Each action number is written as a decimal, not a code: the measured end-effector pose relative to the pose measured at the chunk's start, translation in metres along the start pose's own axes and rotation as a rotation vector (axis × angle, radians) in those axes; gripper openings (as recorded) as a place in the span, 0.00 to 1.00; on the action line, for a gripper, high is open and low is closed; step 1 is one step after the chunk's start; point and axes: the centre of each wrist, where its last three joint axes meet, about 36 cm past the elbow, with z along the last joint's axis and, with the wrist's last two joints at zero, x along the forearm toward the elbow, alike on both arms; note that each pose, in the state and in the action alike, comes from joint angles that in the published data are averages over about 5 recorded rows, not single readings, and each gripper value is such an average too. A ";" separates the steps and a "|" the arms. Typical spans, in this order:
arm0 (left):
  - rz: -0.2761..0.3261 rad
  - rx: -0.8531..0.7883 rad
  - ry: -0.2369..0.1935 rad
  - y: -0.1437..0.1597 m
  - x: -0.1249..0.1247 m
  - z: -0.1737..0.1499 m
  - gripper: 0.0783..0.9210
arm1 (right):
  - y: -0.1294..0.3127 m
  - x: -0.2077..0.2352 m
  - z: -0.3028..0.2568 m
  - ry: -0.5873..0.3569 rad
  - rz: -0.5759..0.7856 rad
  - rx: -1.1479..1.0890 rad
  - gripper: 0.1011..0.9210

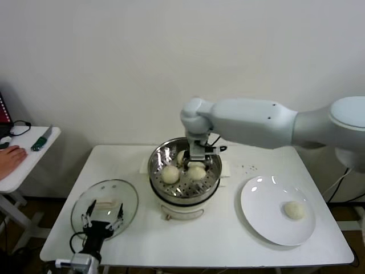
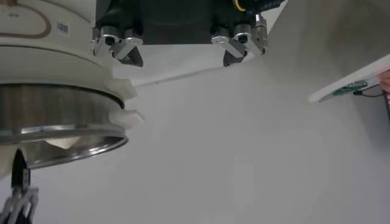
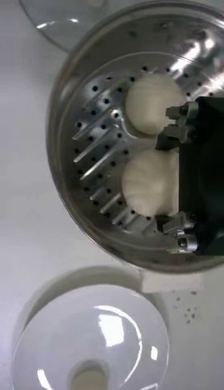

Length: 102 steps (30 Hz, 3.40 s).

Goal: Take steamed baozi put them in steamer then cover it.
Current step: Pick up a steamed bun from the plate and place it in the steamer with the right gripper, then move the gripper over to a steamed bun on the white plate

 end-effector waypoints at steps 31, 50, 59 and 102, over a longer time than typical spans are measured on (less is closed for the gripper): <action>0.000 -0.013 0.009 0.009 -0.009 0.004 0.88 | 0.021 0.019 0.016 0.021 0.094 -0.100 0.88; -0.005 -0.008 -0.010 0.014 -0.013 0.000 0.88 | 0.260 0.005 0.029 -0.003 0.270 -1.124 0.88; -0.011 -0.010 -0.003 0.012 -0.013 -0.001 0.88 | 0.356 -0.063 -0.004 -0.060 0.196 -1.404 0.88; -0.022 -0.013 0.025 0.011 -0.008 0.010 0.88 | 0.441 -0.180 -0.053 -0.045 -0.059 -1.573 0.83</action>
